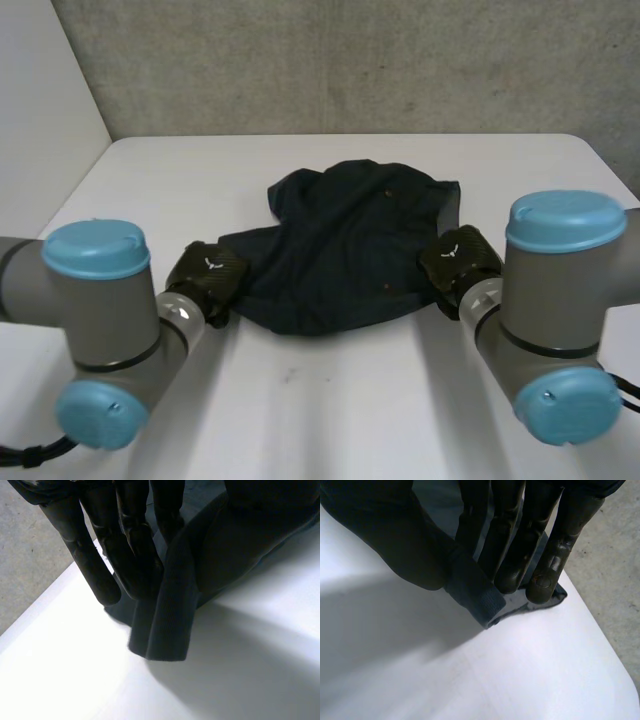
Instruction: Fold the shorts.
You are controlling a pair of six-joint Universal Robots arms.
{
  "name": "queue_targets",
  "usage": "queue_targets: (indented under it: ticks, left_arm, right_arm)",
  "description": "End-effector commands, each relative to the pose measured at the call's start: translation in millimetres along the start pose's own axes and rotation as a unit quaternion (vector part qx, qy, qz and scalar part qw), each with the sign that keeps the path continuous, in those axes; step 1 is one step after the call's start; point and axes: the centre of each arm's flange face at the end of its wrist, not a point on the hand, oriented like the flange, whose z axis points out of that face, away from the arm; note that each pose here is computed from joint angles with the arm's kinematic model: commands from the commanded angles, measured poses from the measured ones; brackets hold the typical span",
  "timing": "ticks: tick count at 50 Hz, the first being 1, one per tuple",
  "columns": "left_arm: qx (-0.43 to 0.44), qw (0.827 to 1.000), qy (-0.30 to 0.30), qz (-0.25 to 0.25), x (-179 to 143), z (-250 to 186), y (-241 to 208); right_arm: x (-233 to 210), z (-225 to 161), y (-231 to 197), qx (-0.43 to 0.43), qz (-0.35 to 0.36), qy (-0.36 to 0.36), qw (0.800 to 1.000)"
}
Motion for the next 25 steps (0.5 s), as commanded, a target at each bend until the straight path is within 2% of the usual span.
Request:
queue_targets:
  ticks: [1,5,8,14,17,20,25]
  left_arm:
    - [0.01,1.0,-0.015,0.02,-23,-60,-30]
    - [0.039,0.998,-0.04,0.023,-46,-100,-62]
    - [0.098,0.992,-0.074,0.019,-67,-137,-97]
    - [0.232,0.961,-0.15,0.012,-102,-203,-159]
    - [0.257,0.952,-0.164,0.011,-109,-215,-171]
    - [0.269,0.948,-0.171,0.01,-113,-218,-178]
    - [0.24,0.958,-0.158,0.01,-113,-184,-177]
  right_arm:
    - [18,-46,-18,-0.026,-0.012,-0.028,0.999]
    - [47,-80,-53,0.018,-0.006,0.0,1.0]
    - [69,-101,-76,0.06,0.005,0.033,0.998]
    - [120,-159,-131,0.179,0.025,0.127,0.975]
    - [132,-175,-141,0.205,0.03,0.151,0.967]
    - [133,-176,-142,0.206,0.03,0.153,0.966]
    - [125,-162,-133,0.183,0.029,0.138,0.973]
